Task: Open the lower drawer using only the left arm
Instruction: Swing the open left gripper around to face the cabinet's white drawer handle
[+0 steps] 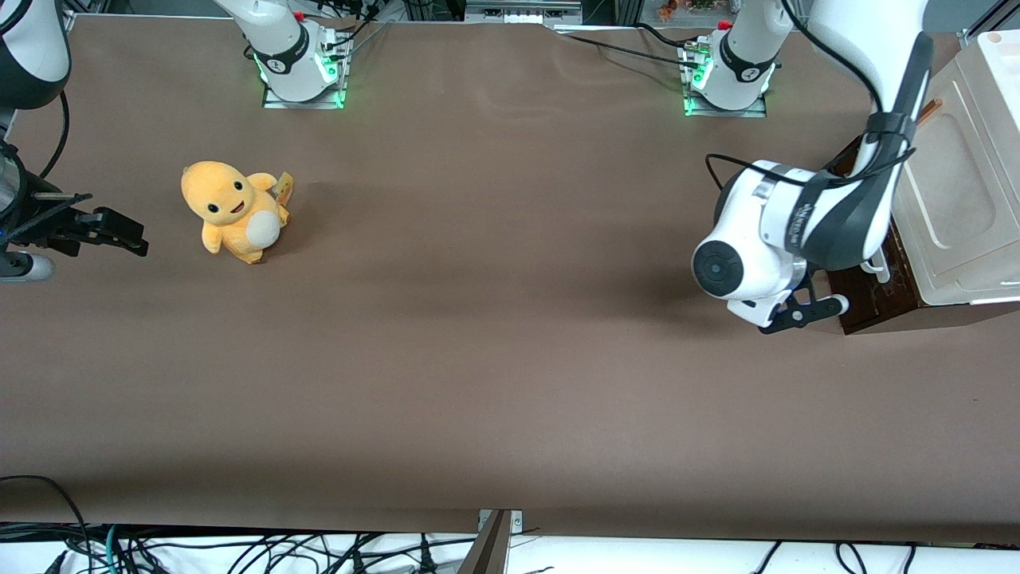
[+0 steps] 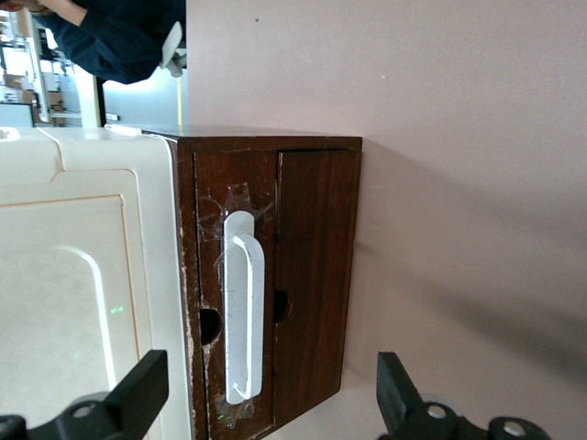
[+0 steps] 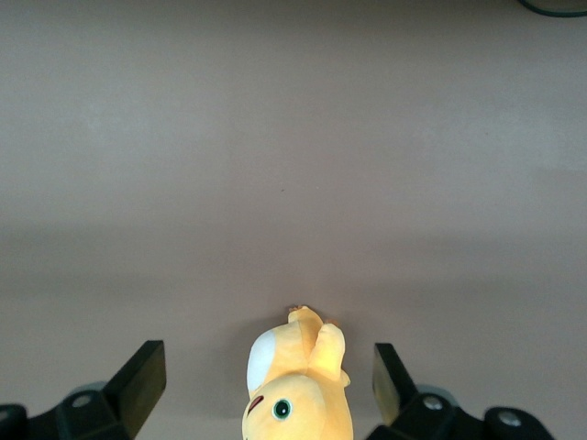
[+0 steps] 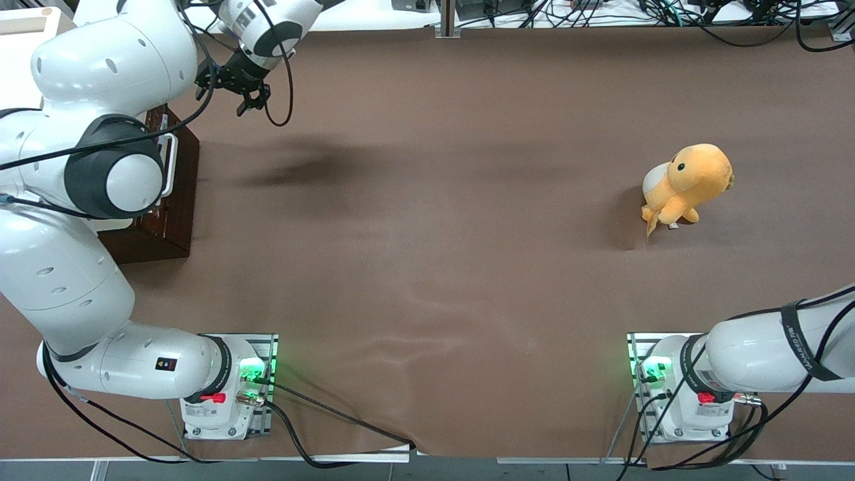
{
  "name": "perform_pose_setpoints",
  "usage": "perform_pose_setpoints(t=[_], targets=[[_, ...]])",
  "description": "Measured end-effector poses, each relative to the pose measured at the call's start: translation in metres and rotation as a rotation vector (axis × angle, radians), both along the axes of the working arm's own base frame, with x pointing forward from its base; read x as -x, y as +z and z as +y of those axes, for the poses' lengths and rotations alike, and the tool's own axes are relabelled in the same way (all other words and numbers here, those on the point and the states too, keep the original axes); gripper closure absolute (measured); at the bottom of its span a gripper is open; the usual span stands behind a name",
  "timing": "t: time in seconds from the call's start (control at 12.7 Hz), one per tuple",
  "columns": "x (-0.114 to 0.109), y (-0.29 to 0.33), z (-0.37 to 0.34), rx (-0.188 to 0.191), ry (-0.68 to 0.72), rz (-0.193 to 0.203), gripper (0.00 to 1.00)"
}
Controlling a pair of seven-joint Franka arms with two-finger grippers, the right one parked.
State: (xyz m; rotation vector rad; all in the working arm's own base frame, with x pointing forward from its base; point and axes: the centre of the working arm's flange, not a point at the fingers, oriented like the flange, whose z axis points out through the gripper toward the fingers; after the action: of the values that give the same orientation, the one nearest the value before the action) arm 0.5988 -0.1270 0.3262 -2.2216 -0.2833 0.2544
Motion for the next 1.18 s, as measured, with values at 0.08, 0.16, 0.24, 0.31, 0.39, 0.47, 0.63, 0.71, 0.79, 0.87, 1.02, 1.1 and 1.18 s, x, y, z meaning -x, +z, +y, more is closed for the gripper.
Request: perform_pose_setpoints(t=[0.08,0.16,0.24,0.31,0.39,0.47,0.63,0.71,0.79,0.87,1.02,1.1,1.18], targets=[[0.001,-0.006,-0.002,-0.016,0.000,0.004,0.00],[0.002,-0.010,-0.003,-0.040,-0.004,0.007,0.00],[0.003,-0.017,-0.004,-0.064,-0.004,0.001,0.00],[0.004,-0.023,-0.004,-0.093,0.001,-0.006,0.00],[0.005,-0.032,-0.004,-0.121,0.000,-0.008,0.00],[0.009,-0.041,-0.005,-0.151,-0.006,-0.006,0.00],[0.016,-0.060,-0.008,-0.212,-0.019,0.002,0.00],[0.019,-0.069,-0.008,-0.249,-0.022,0.006,0.00],[0.022,-0.078,-0.008,-0.280,-0.024,0.015,0.00],[0.026,-0.088,-0.008,-0.313,-0.026,0.035,0.00],[0.033,-0.100,-0.008,-0.370,-0.033,0.074,0.00],[0.035,-0.106,-0.008,-0.384,-0.037,0.086,0.00],[0.037,-0.110,-0.008,-0.392,-0.038,0.095,0.00]])
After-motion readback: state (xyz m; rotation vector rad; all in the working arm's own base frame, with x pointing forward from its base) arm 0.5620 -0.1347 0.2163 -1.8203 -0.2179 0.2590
